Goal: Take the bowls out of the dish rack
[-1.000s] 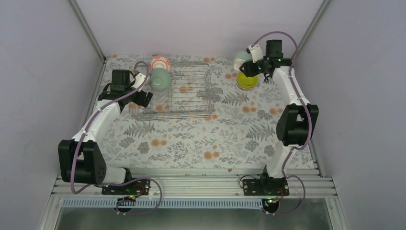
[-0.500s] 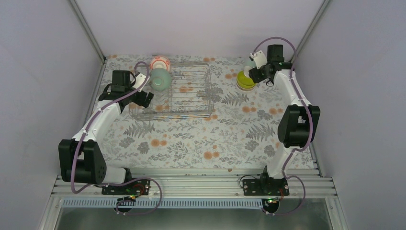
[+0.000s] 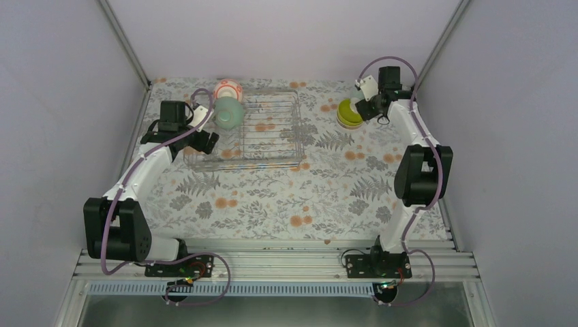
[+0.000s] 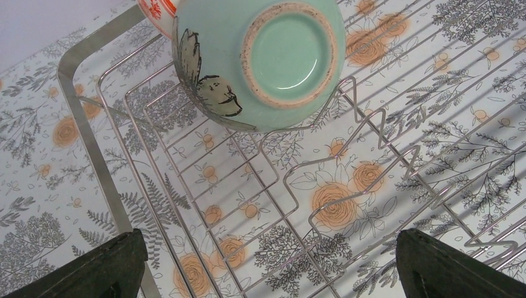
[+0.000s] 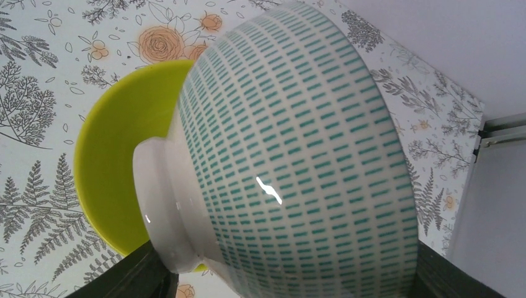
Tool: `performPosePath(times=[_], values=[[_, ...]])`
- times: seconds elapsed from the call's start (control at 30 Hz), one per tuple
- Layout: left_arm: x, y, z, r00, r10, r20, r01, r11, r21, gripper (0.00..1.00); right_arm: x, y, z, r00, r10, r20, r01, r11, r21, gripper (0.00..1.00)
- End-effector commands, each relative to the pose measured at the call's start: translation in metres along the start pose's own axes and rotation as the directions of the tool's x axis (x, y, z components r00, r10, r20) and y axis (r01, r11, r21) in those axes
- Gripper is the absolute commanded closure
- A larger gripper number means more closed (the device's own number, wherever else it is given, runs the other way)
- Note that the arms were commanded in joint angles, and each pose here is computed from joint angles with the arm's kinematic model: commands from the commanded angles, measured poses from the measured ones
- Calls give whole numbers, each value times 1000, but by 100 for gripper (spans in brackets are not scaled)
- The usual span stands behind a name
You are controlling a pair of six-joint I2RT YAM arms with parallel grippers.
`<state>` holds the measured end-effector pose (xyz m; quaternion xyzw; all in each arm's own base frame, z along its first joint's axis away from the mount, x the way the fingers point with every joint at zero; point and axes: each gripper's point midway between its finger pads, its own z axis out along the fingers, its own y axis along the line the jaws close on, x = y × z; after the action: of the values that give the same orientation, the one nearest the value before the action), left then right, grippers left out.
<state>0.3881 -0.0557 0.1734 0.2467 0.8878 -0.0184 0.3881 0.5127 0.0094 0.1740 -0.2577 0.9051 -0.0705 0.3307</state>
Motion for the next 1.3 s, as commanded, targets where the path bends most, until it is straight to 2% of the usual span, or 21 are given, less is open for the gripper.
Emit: performPosePath(times=[0.0, 0.27, 0.63, 0.97, 1.27], values=[[-1, -1, -4, 1000, -2, 15, 2, 1000, 5, 0, -11, -5, 9, 999, -17, 34, 16, 1000, 25, 66], [0, 0, -4, 1000, 5, 13, -5, 1000, -1, 0, -15, 13, 20, 999, -36, 28, 36, 999, 10, 63], [4, -2, -2, 1000, 2, 12, -2, 1000, 4, 0, -14, 24, 13, 996, -87, -9, 87, 996, 25, 32], [6, -2, -2, 1000, 9, 4, -10, 1000, 11, 0, 0, 37, 0, 995, -92, -31, 92, 996, -10, 20], [6, -4, 0, 1000, 4, 5, -4, 1000, 22, 0, -9, 38, -25, 996, -91, 8, 91, 996, -14, 11]])
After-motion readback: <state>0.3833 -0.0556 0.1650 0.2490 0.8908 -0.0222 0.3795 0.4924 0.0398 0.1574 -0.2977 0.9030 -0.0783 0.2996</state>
